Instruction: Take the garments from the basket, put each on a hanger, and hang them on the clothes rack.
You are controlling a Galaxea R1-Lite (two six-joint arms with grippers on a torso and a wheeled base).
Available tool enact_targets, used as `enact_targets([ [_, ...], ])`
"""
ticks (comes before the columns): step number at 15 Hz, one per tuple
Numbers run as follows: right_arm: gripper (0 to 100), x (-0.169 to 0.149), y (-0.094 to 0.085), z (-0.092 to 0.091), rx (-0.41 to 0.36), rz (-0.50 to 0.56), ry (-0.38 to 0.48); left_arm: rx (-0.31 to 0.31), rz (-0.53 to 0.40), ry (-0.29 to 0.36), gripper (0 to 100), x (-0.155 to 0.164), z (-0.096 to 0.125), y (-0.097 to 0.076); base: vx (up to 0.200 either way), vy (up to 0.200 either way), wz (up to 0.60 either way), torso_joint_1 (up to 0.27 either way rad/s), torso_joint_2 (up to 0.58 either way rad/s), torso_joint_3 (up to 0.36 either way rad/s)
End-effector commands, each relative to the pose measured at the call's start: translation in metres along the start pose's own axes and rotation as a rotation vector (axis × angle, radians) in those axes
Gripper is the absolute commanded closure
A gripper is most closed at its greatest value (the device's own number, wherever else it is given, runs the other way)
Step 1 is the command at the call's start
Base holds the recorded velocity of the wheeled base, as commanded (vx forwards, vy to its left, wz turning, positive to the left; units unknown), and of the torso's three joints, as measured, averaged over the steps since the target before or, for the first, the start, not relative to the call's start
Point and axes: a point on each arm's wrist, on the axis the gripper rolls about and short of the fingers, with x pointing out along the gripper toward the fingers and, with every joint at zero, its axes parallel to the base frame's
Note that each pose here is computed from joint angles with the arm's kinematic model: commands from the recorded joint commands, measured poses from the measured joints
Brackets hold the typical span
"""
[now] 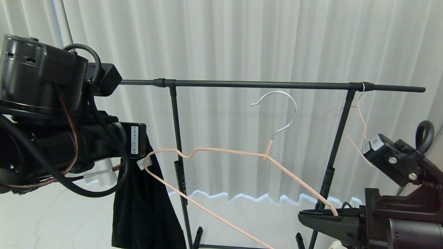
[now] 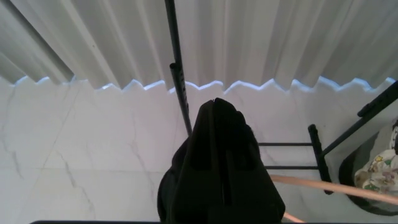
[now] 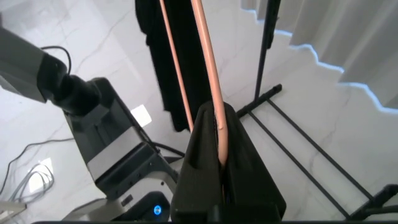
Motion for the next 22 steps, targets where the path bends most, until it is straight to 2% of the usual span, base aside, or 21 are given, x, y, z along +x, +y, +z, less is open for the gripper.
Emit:
enact_targets([
  [1, 100, 0.010, 0.001, 0.005, -0.002, 0.004, -0.003, 0.005, -0.014, -0.006, 100, -0.002, 0.000, -0.003, 0.000, 0.000, 0.00, 0.000, 0.00, 0.000],
  [5, 100, 0.035, 0.000, 0.008, -0.003, 0.000, -0.008, 0.016, -0.040, -0.013, 100, -0.006, 0.000, -0.009, 0.000, 0.000, 0.00, 0.000, 0.00, 0.000],
  [9, 100, 0.049, 0.000, 0.013, -0.002, -0.001, 0.002, 0.048, -0.085, -0.028, 100, -0.015, -0.002, -0.026, 0.000, 0.000, 0.00, 0.000, 0.00, 0.000],
  [11, 100, 0.057, 0.002, 0.013, -0.005, 0.003, 0.016, 0.055, -0.133, -0.053, 100, -0.022, 0.002, -0.035, 0.000, 0.000, 0.00, 0.000, 0.00, 0.000],
  [14, 100, 0.071, 0.009, 0.013, -0.016, 0.030, 0.015, 0.039, -0.221, -0.136, 100, -0.032, 0.009, -0.051, 0.000, 0.000, 0.00, 0.000, 0.00, 0.000],
  [16, 100, 0.080, 0.015, 0.015, -0.024, 0.049, 0.011, 0.051, -0.257, -0.142, 100, -0.036, 0.008, -0.059, 0.000, 0.000, 0.00, 0.000, 0.00, 0.000],
  [22, 100, 0.086, 0.018, 0.016, -0.027, 0.058, 0.014, 0.065, -0.308, -0.155, 100, -0.047, 0.006, -0.066, 0.000, 0.000, 0.00, 0.000, 0.00, 0.000],
])
